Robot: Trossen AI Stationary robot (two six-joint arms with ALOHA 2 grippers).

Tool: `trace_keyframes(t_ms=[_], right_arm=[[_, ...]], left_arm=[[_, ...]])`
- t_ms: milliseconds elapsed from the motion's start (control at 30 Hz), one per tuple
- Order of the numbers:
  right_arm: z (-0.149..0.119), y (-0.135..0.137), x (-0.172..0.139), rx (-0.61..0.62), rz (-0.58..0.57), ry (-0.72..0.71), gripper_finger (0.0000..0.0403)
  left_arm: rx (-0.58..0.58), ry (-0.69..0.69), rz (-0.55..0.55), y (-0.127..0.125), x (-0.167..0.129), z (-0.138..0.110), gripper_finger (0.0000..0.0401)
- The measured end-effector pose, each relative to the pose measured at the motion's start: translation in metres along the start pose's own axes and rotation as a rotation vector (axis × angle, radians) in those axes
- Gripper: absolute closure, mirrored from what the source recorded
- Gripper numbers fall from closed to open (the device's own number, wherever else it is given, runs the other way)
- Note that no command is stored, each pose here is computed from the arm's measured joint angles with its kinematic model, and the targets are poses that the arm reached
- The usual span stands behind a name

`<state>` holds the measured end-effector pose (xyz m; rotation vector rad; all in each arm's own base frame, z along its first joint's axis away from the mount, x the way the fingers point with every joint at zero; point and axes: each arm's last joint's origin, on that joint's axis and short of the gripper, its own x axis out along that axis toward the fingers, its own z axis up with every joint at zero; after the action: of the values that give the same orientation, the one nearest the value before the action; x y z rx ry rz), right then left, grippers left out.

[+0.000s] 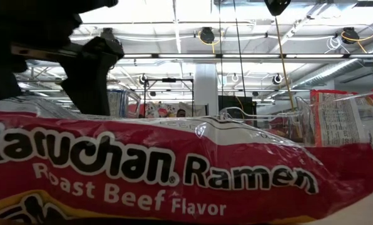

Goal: Sort Maruchan noodles
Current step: Put the red noodle pack into the top transparent bin

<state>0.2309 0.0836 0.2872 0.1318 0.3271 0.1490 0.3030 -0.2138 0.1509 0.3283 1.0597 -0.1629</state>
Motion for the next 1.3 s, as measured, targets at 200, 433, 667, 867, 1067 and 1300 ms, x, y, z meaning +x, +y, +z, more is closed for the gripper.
trace_keyframes(t_ms=[200,433,667,867,1067,1300], right_arm=[[0.0,0.0,0.0,-0.005,0.001,-0.003,0.0257],[0.0,0.002,0.0,0.019,0.01,-0.002,0.0257],[-0.001,0.006,-0.001,0.014,0.024,0.001,0.0257],[-0.001,0.006,-0.001,0.014,0.022,0.0,0.0257],[-0.001,0.005,-0.001,-0.021,-0.002,-0.006,0.0257],[0.001,-0.001,0.0,-0.118,-0.027,-0.008,0.0257]], left_arm=[[0.02,-0.053,-0.064,0.005,0.011,-0.004,0.0082],[-0.011,-0.055,-0.057,0.013,0.019,-0.011,0.0082],[0.006,-0.114,-0.078,0.012,0.019,-0.005,0.0082],[0.028,-0.121,-0.076,0.015,0.02,-0.004,0.0083],[0.029,-0.118,-0.097,0.015,0.02,-0.004,0.0115],[0.036,-0.11,-0.111,0.022,0.023,-0.004,0.0154]])
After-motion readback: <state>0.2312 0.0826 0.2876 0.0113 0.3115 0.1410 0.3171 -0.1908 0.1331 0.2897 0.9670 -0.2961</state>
